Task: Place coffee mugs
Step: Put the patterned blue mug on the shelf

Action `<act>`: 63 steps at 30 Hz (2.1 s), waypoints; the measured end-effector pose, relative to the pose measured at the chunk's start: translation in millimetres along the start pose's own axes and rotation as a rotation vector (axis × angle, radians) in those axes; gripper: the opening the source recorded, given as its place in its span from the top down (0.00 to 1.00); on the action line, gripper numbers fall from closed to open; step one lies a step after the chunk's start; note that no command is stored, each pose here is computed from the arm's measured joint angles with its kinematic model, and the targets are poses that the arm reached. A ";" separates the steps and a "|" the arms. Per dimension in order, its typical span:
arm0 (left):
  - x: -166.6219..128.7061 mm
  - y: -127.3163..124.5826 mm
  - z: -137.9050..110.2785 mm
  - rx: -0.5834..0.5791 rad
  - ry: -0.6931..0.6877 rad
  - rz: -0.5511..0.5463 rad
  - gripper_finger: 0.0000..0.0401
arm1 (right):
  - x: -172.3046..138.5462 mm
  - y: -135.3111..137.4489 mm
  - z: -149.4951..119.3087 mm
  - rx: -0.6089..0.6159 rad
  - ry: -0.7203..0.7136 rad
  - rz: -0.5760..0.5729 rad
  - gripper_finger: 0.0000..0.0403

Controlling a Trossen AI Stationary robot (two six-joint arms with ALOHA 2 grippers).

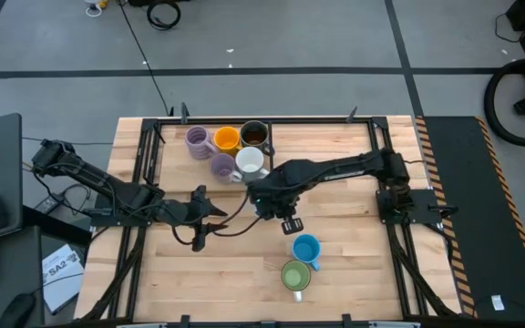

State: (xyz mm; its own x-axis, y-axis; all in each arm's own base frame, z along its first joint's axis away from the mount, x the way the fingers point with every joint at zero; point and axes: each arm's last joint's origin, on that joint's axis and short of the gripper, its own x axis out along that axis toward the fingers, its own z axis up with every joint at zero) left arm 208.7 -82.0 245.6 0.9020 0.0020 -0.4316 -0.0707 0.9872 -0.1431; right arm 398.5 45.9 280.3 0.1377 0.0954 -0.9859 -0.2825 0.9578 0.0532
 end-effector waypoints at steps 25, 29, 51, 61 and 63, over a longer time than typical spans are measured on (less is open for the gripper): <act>0.0 0.2 -0.5 0.011 0.007 0.002 0.57 | 58.1 14.8 7.9 -0.111 0.231 0.005 0.91; 0.0 0.2 -0.5 0.011 0.007 0.003 0.57 | 59.1 14.8 6.7 -0.113 0.240 -0.007 0.91; 0.0 0.2 -0.5 0.010 0.007 0.002 0.57 | 59.8 14.7 11.7 -0.111 0.182 0.009 0.84; 0.0 0.2 -0.5 0.010 0.007 0.002 0.57 | 60.1 16.8 14.0 -0.106 0.146 0.085 0.76; 0.0 0.2 -0.5 0.010 0.007 0.002 0.57 | 60.2 17.0 14.5 -0.107 0.141 0.089 0.72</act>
State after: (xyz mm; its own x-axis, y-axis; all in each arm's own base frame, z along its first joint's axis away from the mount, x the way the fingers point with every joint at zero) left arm 208.5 -81.9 245.1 0.8990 0.0033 -0.4379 -0.0685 0.9888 -0.1330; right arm 415.7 71.8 224.1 -0.0245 0.1318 -0.9910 -0.3876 0.9125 0.1310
